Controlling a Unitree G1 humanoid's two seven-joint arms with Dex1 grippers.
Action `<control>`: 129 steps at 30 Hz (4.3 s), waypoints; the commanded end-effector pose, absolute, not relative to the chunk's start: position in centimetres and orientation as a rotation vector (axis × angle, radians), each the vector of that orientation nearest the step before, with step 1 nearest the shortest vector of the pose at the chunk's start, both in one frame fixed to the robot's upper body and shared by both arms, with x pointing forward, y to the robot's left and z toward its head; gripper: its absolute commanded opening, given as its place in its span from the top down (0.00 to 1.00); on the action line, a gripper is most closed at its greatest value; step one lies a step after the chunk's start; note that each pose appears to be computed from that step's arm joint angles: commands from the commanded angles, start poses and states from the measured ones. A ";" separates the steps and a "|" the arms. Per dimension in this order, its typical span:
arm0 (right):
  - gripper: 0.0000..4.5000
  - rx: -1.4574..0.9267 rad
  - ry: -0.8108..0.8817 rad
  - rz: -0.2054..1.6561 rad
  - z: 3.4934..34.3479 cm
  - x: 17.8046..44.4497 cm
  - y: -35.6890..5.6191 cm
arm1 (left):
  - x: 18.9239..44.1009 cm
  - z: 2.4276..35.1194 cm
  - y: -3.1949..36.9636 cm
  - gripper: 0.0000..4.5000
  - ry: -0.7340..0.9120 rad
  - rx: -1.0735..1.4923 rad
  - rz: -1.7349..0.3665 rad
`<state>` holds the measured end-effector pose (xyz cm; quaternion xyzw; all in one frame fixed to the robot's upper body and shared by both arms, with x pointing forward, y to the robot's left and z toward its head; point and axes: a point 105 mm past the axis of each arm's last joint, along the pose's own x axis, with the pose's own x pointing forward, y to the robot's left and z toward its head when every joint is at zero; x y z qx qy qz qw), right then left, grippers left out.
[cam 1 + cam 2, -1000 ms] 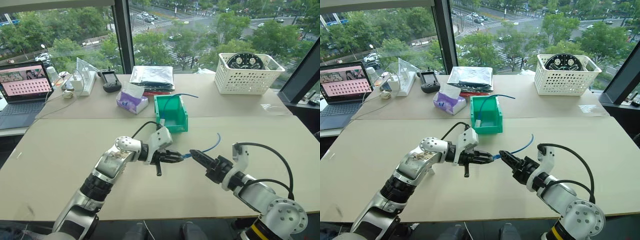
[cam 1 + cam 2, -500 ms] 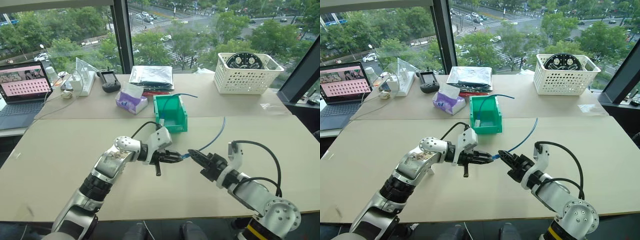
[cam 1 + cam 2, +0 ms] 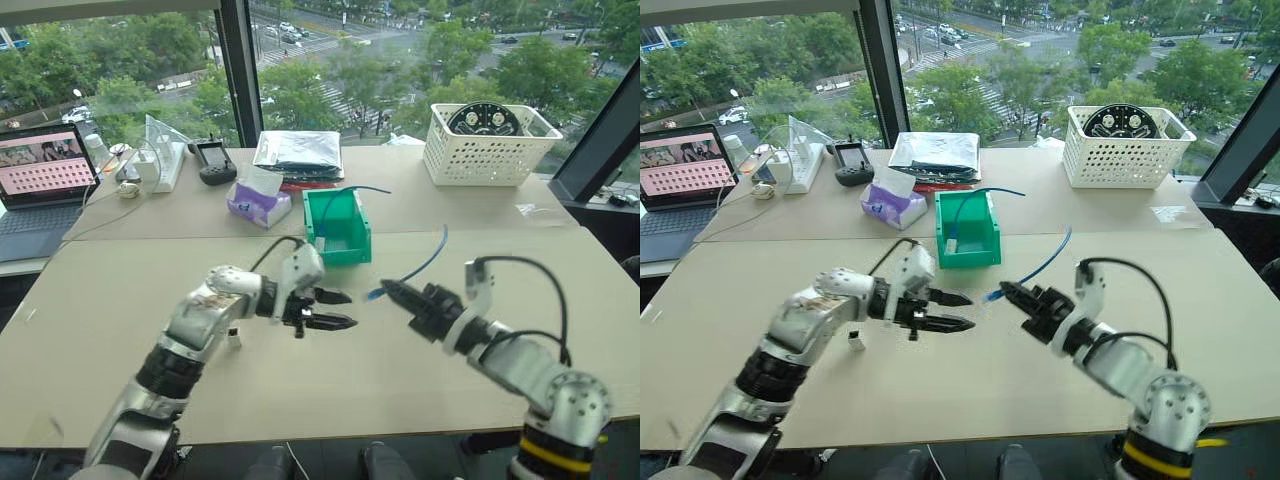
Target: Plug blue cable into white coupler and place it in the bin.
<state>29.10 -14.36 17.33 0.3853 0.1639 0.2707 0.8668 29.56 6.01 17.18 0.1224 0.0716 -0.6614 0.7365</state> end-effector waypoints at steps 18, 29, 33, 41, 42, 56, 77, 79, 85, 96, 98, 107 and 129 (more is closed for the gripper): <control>1.00 0.381 0.435 0.983 20.6 33.5 -13.4 | 25.8 20.6 22.7 0.01 0.109 0.207 -0.754; 1.00 0.283 0.435 1.032 20.4 35.3 -13.0 | 22.4 13.9 20.3 0.01 0.053 -0.003 -0.311; 1.00 0.265 0.429 1.033 20.6 35.6 -13.2 | 22.1 11.7 19.5 0.01 0.081 0.041 -0.195; 1.00 0.248 0.415 1.000 20.9 35.5 -14.3 | 22.9 7.1 16.7 0.01 0.246 0.018 -0.236; 1.00 0.248 0.411 0.994 21.0 35.5 -14.5 | 23.2 6.9 16.5 0.01 0.251 0.017 -0.241; 1.00 0.235 0.391 0.940 21.5 34.9 -15.8 | 26.1 4.3 14.7 0.25 0.316 -0.001 -0.248; 1.00 0.279 0.306 0.824 20.8 32.2 -16.1 | 31.8 6.7 3.4 0.85 0.214 0.305 -1.272; 1.00 0.290 0.285 0.786 20.4 31.6 -16.1 | 32.8 6.4 2.9 0.85 0.232 0.388 -1.306; 1.00 0.367 0.216 0.660 19.4 30.5 -15.3 | 34.4 6.5 1.2 0.85 0.249 0.503 -1.362; 1.00 0.546 0.229 0.520 16.0 30.6 -11.1 | 35.3 6.5 -1.9 0.85 0.352 0.549 -1.350; 1.00 0.546 0.231 0.509 15.8 30.8 -11.1 | 35.0 6.5 -2.0 0.85 0.360 0.537 -1.355; 1.00 0.544 0.226 0.493 15.5 31.0 -11.9 | 34.7 6.9 -2.3 0.85 0.362 0.521 -1.349; 1.00 0.509 0.251 0.511 14.7 31.6 -12.5 | 35.2 7.3 -2.1 0.85 0.358 0.476 -1.307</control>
